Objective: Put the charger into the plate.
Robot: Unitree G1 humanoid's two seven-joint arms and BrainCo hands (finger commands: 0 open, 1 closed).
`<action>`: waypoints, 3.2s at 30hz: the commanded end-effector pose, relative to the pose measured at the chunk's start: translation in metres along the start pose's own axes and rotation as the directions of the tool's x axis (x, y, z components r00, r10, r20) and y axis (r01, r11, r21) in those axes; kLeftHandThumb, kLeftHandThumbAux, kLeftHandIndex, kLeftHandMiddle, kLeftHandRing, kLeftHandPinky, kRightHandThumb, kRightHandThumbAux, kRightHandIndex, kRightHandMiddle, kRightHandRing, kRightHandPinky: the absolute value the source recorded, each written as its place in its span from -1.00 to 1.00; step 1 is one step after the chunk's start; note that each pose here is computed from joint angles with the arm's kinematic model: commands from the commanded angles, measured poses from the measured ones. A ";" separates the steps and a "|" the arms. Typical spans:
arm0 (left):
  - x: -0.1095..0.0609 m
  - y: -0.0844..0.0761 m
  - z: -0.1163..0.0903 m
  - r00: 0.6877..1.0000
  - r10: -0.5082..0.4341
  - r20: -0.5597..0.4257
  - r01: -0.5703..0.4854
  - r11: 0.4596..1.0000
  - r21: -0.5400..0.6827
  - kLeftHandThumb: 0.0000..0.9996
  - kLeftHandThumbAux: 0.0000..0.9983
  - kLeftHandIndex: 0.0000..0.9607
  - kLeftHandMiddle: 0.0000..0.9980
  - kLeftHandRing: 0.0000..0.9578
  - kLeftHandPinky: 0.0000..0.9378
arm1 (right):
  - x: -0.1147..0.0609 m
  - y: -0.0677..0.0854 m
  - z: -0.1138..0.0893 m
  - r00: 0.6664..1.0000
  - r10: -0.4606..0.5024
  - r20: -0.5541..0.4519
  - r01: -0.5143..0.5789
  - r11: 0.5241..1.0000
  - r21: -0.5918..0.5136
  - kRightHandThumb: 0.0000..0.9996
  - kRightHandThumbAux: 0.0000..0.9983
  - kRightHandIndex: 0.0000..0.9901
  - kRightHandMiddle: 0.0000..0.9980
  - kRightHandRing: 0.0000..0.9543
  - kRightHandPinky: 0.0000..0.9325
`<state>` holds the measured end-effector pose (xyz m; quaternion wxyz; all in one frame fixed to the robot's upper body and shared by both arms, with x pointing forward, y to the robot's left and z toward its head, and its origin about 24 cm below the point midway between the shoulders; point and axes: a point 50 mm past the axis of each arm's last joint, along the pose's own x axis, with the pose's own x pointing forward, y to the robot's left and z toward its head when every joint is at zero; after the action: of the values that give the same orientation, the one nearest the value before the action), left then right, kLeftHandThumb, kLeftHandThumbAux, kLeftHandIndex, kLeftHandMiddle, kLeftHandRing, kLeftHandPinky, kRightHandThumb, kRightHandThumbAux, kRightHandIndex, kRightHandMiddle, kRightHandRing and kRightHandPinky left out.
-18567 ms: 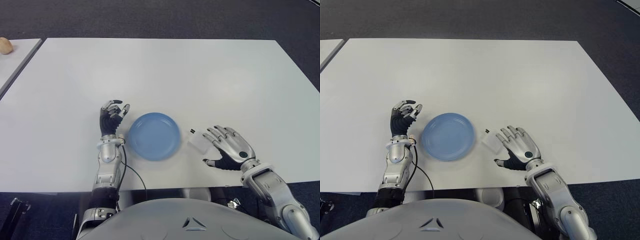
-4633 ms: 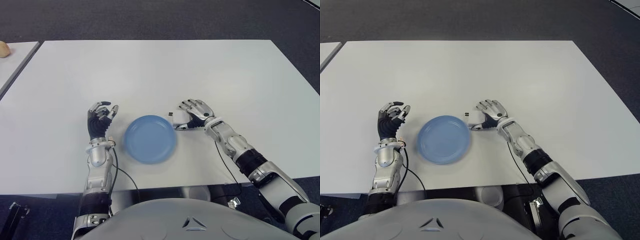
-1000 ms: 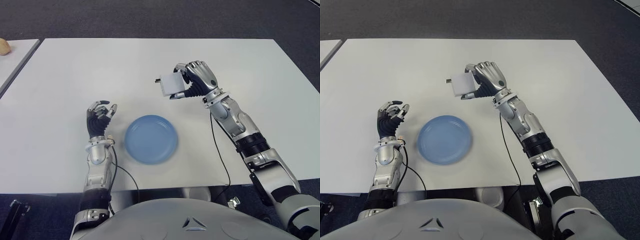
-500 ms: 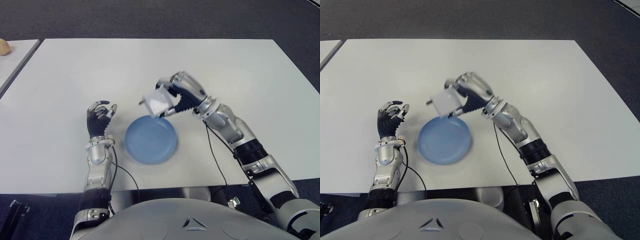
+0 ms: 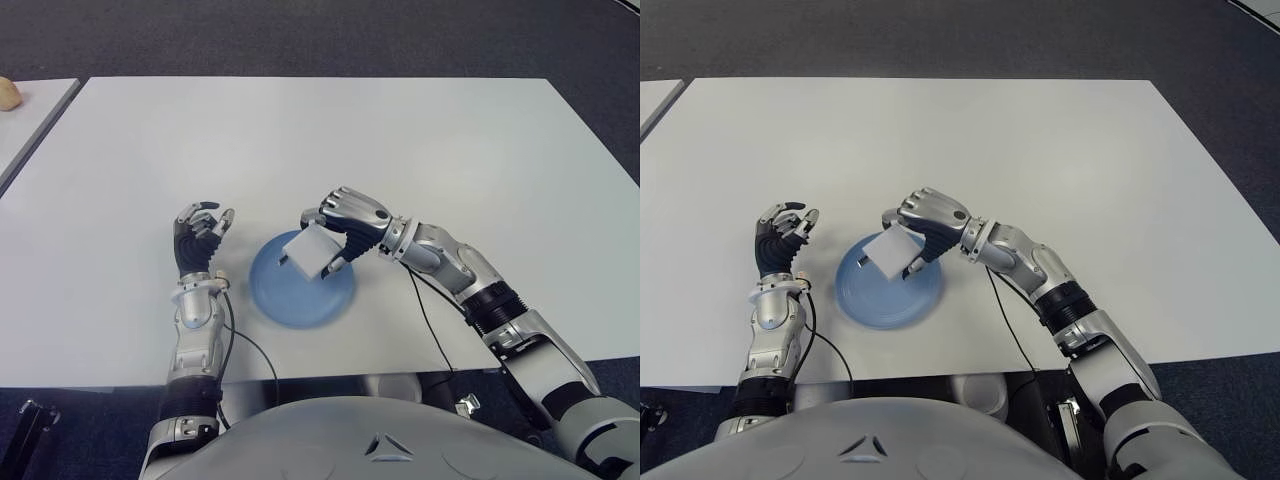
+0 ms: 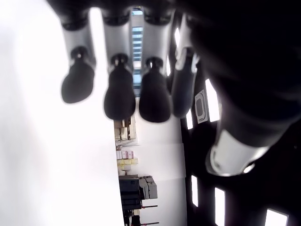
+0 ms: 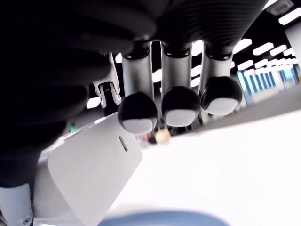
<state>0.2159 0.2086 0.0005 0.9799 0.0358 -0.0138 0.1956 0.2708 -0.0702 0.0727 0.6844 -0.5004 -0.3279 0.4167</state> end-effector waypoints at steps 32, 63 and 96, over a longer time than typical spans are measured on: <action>0.000 0.005 -0.004 1.000 -0.004 -0.004 0.004 1.000 0.017 0.41 0.44 -0.09 0.56 0.57 0.59 | -0.007 0.020 -0.025 0.945 0.310 -0.107 -0.314 0.949 -0.018 0.38 0.45 -0.14 0.13 0.21 0.19; 0.001 0.004 -0.004 1.000 -0.009 -0.023 0.009 1.000 0.023 0.41 0.44 -0.09 0.53 0.54 0.57 | -0.012 0.019 -0.028 0.944 0.307 -0.119 -0.314 0.949 -0.039 -0.02 -0.15 -1.00 -1.00 -1.00 -0.88; 0.004 0.005 -0.006 1.000 -0.017 -0.011 0.017 1.000 0.023 0.41 0.44 -0.09 0.55 0.57 0.59 | 0.022 -0.060 -0.056 0.849 0.345 -0.399 -0.416 0.904 -0.102 -0.09 -0.32 -1.00 -1.00 -1.00 -1.00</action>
<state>0.2166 0.2138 -0.0033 0.9799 0.0438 -0.0081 0.1943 0.3362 -0.0879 0.1112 0.5585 -0.7011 -0.1605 0.4132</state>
